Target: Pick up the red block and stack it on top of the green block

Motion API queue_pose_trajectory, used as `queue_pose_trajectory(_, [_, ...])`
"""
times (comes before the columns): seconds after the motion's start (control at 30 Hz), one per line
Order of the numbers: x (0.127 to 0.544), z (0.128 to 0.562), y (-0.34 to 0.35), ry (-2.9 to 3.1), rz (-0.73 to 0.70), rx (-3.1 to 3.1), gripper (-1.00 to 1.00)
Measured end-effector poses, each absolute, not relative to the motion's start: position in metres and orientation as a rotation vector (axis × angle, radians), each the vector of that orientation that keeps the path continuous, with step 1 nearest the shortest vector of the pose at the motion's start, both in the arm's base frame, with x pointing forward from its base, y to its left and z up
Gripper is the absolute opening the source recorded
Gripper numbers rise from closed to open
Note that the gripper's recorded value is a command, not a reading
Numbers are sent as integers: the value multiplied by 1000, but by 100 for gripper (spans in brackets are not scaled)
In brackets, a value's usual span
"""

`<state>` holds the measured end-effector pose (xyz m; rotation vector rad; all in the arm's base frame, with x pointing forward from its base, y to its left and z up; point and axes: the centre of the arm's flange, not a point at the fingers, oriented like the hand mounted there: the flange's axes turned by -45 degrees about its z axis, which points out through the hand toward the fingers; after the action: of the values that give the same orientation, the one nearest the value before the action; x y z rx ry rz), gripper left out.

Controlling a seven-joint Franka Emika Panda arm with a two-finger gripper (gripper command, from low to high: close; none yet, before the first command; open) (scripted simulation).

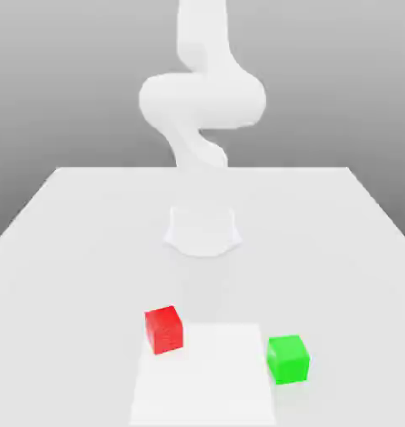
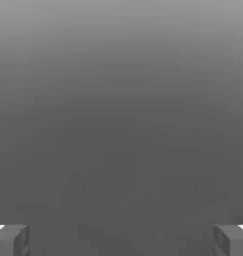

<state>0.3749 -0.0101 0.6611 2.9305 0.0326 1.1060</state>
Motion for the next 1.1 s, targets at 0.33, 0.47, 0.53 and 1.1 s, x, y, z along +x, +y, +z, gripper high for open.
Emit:
queue_pose_trajectory(0.33, [422, 412, -46, 319, 534, 3040, 0])
queue_pose_trajectory(0.47, [397, 310, -56, 453, 285, 3067, 0])
queue_pose_trajectory(0.53, [373, 259, -60, 529, 145, 3077, 0])
queue_pose_trajectory(1.1, [344, 152, -64, 609, -1, 3082, -100])
